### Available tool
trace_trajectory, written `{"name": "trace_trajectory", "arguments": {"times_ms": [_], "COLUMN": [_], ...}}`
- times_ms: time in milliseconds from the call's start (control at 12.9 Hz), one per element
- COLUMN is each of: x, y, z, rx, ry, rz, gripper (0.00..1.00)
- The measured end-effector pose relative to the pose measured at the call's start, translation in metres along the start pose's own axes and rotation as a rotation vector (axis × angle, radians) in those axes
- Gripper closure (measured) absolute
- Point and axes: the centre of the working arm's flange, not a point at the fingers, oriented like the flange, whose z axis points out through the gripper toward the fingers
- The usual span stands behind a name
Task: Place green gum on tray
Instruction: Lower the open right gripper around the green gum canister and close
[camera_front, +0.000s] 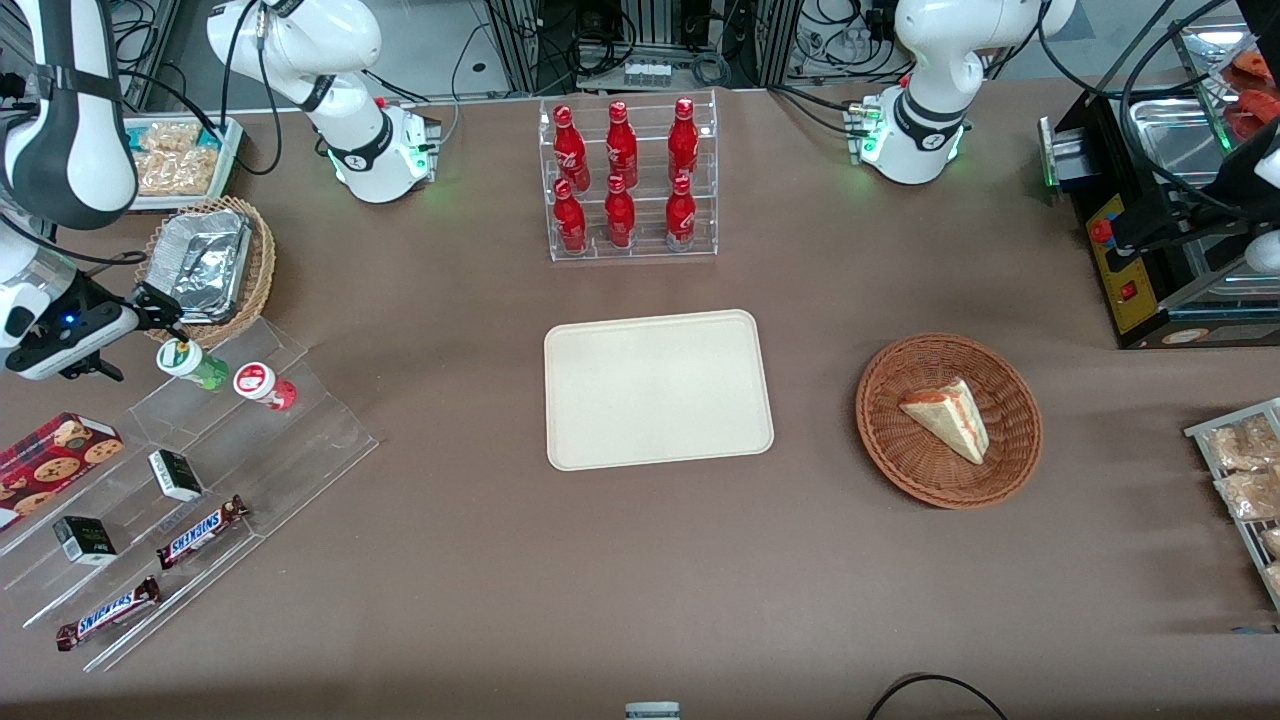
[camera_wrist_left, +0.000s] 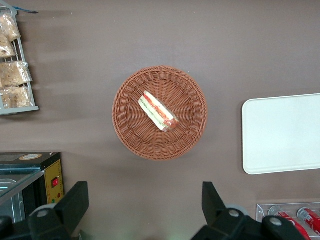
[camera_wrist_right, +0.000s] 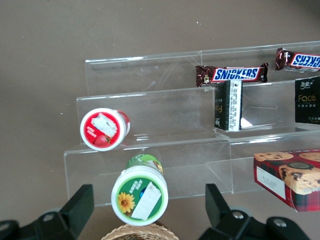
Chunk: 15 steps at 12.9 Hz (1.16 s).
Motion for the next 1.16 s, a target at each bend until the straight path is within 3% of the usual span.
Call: {"name": "trace_trajectory", "arguments": {"times_ms": [310,1162], "x": [-0.004,-0.005], "y": [-0.006,-0.005], "z": [0.018,0.044], "rx": [-0.018,-0.009], "ry": [0.009,-0.014], "rz": [-0.024,-0.026], "gripper": [0.0,0.01]}}
